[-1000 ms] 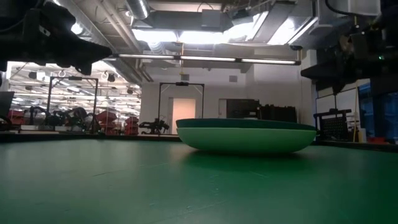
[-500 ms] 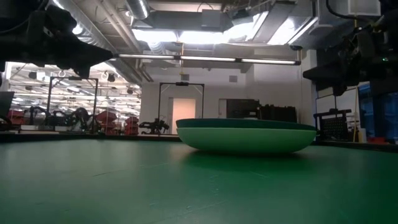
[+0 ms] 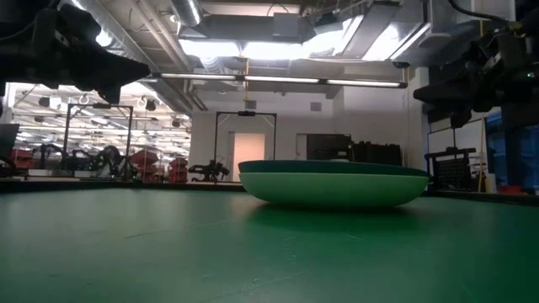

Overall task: Stack plastic plates
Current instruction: Return to Home Position

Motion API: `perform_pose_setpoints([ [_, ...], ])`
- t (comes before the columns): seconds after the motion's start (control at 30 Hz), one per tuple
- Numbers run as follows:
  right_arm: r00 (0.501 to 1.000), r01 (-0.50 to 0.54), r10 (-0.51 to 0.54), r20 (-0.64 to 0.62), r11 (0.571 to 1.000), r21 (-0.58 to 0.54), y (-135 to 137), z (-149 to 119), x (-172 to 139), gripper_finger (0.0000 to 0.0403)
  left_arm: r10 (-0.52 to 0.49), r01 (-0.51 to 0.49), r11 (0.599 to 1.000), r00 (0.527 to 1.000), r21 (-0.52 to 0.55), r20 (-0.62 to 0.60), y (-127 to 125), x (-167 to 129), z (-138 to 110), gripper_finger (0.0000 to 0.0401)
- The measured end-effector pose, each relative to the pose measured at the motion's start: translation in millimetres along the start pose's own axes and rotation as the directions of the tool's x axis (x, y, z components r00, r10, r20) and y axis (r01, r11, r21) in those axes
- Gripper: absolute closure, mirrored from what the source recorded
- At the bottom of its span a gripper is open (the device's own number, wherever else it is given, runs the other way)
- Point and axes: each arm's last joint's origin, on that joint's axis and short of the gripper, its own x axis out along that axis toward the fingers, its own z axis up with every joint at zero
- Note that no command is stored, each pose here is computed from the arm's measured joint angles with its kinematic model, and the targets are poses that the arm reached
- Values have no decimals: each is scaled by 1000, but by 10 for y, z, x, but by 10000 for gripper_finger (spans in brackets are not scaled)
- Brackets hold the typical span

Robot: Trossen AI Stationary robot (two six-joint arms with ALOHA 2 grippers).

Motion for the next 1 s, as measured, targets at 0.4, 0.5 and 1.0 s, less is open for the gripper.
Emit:
perform_pose_setpoints([
  [0.4,995,-97,97,-12,995,-13,138,-21,-16,401,-2,1,1000,1000,-28,-30,5,-37,-32,384],
  [0.5,995,-98,97,-12,995,-12,137,-20,-16,401,2,-5,999,997,-41,-75,9,-42,-76,383],
  [1.0,995,-98,98,-12,995,-12,137,-21,-16,401,3,-4,1000,998,-15,-66,11,-71,-72,383],
])
